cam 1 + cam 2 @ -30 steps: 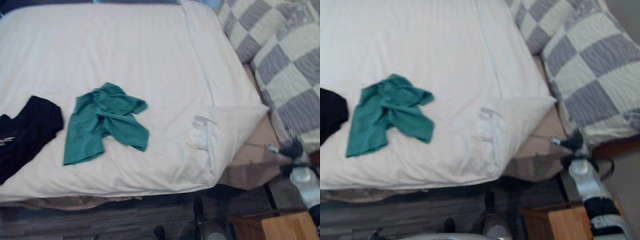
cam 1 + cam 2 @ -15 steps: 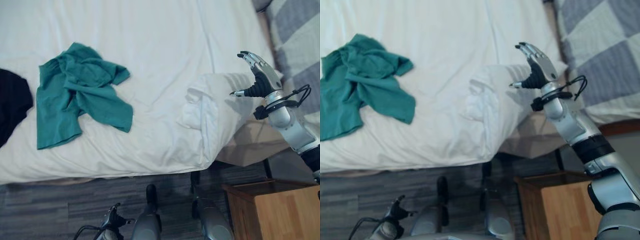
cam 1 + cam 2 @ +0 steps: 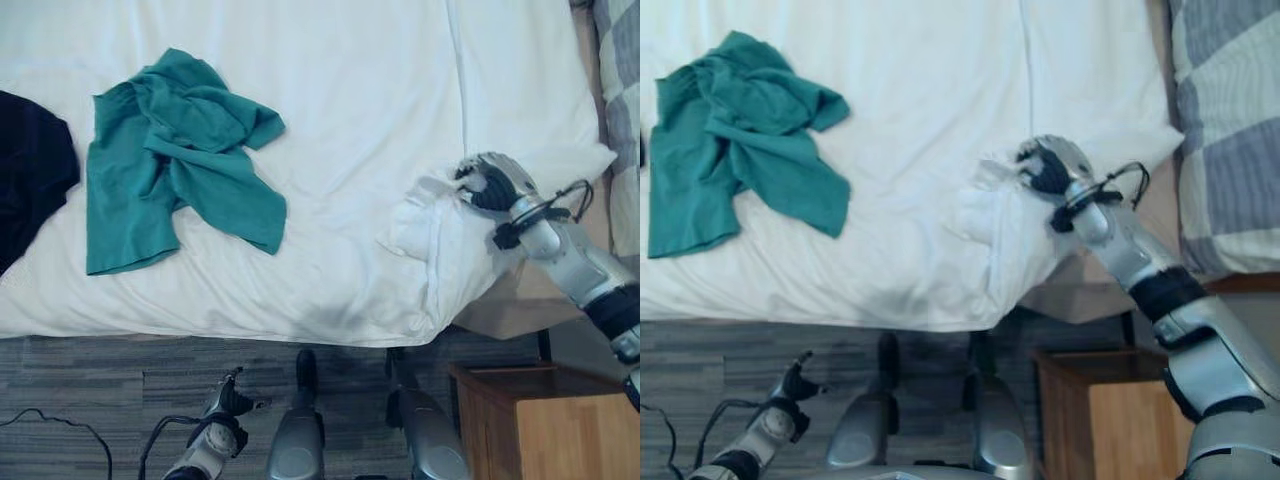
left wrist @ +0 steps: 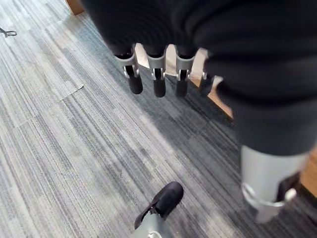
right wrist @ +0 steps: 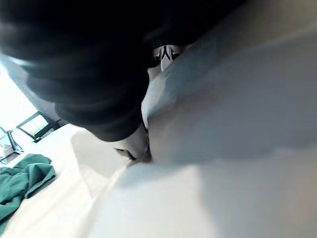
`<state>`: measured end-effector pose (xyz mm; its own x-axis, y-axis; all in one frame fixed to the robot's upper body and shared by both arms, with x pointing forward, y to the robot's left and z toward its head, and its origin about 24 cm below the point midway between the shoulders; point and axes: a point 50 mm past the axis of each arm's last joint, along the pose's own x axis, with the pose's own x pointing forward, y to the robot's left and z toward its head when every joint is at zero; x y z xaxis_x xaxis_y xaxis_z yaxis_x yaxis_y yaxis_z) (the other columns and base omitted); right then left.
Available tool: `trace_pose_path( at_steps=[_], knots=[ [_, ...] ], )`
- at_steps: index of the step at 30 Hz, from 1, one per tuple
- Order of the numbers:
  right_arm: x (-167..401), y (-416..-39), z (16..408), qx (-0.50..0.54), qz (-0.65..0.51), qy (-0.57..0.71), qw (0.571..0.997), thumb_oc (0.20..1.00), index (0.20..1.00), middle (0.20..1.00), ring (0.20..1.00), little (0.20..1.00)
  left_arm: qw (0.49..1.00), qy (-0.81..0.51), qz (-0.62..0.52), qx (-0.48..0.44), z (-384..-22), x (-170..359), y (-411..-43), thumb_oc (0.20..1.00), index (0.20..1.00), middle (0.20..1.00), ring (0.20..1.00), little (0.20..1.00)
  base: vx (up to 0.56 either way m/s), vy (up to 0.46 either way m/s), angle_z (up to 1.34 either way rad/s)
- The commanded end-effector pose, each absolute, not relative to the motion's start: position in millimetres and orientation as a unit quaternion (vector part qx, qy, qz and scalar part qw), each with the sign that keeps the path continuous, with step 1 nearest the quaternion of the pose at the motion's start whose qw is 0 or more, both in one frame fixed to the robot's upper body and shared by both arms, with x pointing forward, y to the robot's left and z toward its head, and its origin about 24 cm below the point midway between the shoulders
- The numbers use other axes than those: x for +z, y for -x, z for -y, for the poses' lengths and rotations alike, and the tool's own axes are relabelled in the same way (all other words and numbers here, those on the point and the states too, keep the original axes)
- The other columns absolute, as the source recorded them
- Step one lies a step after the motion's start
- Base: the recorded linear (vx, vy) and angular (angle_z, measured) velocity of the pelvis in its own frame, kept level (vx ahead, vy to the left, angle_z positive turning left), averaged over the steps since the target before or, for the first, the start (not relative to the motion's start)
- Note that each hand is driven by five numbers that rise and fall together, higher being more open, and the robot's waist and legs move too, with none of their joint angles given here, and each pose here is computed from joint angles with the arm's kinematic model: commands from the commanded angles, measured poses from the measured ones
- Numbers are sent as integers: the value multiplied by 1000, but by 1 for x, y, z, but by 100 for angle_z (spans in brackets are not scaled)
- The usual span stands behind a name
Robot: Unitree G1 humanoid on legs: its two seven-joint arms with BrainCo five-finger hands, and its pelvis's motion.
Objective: Tidy up the quilt and then pick up the clothes from the bed and put them into the laundry hamper.
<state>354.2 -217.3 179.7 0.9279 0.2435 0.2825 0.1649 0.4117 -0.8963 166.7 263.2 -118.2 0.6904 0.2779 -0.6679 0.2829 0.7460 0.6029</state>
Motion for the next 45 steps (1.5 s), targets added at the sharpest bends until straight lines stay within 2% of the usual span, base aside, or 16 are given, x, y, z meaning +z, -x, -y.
trace_pose_path(
  at_steps=[1,2,3,9,14,18,22,23,24,25,29,35,39,41,42,45],
  knots=[
    [166,-340,245,-19,163,518,840,200,200,200,200,200,811,-369,-453,-8,-271,-132,-138,1000,1000,1000,1000,1000,88,30,-4],
    [153,-334,261,-44,135,506,851,200,200,200,200,200,809,-364,-461,-7,-270,-134,-135,1000,1000,1000,1000,1000,106,46,6],
    [144,-327,271,-62,116,496,859,1000,1000,1000,1000,1000,807,-360,-467,-5,-271,-135,-132,1000,1000,1000,1000,1000,77,51,7],
    [85,-284,339,-227,-21,368,901,1000,1000,1000,1000,1000,798,-340,-498,15,-278,-138,-120,1000,1000,1000,1000,1000,60,60,-15],
    [67,-241,392,-367,-92,336,862,1000,1000,1000,1000,1000,795,-321,-513,41,-283,-138,-114,1000,1000,1000,1000,1000,46,47,-15],
    [94,-237,404,-450,-42,326,830,1000,1000,1000,1000,1000,796,-313,-515,52,-286,-137,-116,1000,1000,1000,1000,1000,50,42,-14],
    [139,-265,388,-473,64,303,825,1000,1000,1000,1000,1000,797,-310,-516,44,-278,-140,-117,1000,1000,1000,1000,1000,-22,6,-5],
    [152,-276,378,-463,94,295,831,388,388,388,388,388,800,-311,-511,42,-276,-140,-121,1000,1000,1000,1000,1000,-88,-4,5],
    [166,-289,365,-449,126,283,838,200,200,200,200,200,803,-313,-505,39,-274,-139,-125,1000,1000,1000,1000,1000,-165,-27,4],
    [192,-310,340,-413,180,265,853,200,200,200,200,200,811,-315,-492,41,-271,-136,-136,1000,1000,1000,1000,1000,-136,-24,-2],
    [221,-331,318,-379,218,263,860,200,200,200,200,200,827,-303,-471,53,-267,-131,-154,1000,1000,1000,1000,1000,-129,-54,12],
    [189,-344,319,-387,150,202,887,200,200,200,200,200,853,-273,-438,74,-259,-124,-173,1000,1000,1000,1000,1000,-105,-4,27],
    [80,-319,318,-375,-18,172,911,200,200,200,200,200,867,-247,-425,81,-252,-119,-189,1000,1000,1000,1000,1000,-46,19,-8],
    [63,-312,317,-372,-45,170,911,200,200,200,200,200,868,-248,-422,82,-252,-118,-192,1000,1000,1000,1000,1000,-1,44,-6],
    [7,-274,315,-363,-134,166,907,200,200,200,200,200,868,-245,-422,88,-253,-117,-193,1000,1000,1000,1000,1000,21,58,0],
    [-35,-237,313,-353,-218,165,895,200,200,200,200,200,865,-245,-429,91,-257,-118,-188,1000,1000,1000,1000,1000,83,73,5]
  ],
)
